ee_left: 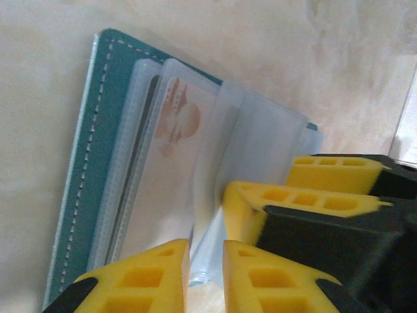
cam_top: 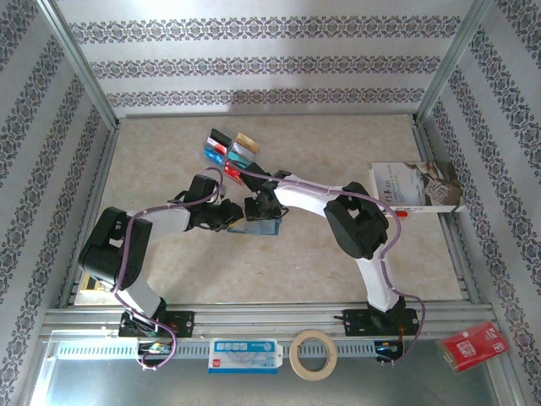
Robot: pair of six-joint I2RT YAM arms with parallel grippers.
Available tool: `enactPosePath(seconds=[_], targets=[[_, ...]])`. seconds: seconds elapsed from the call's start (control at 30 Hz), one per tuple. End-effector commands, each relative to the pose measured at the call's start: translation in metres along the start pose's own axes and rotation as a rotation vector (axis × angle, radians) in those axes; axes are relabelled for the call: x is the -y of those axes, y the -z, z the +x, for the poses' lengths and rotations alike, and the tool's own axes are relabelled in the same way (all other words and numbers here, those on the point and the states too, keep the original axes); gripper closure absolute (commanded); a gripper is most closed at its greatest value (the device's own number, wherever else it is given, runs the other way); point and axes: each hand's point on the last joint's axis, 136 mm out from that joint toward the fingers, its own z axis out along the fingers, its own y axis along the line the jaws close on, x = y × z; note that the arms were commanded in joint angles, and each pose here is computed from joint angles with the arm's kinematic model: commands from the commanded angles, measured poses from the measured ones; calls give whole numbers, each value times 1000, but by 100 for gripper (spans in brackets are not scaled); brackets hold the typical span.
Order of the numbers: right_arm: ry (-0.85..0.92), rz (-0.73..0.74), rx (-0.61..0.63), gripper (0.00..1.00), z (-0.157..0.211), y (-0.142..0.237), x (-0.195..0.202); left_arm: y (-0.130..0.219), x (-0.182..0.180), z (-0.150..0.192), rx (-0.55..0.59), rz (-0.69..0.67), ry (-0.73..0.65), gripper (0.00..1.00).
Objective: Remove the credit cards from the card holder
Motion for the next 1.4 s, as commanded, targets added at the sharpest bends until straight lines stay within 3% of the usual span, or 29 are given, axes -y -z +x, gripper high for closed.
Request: enactPosePath(seconds=[0.0,0.13,0.37,0.6,0.77,0.9,1.07,1.37], targets=[[-19,18,-98,66,27,-13,14,-6,-9,7,-35,-46,-17,78],[-36,-11,-91,66,24,-11,12,-9,-17,11,-56,-95,-31,78],[-51,-112,-57,66,12,3,-2,-12,-4,17,-87,-37,-62,79],[-101,-387,104,57,-28,67,-28,-6,9,19,-90,6,-86,78],[-199,-525,198,54,-46,102,-24,-8,28,18,-92,55,-112,75],[-218,-508,261,53,-48,118,-14,-6,49,16,-86,111,-133,73],[-250,-452,323,52,-47,127,4,-10,72,18,-84,168,-168,61],[-345,-407,391,50,-48,141,25,-39,70,20,-111,116,-169,47]])
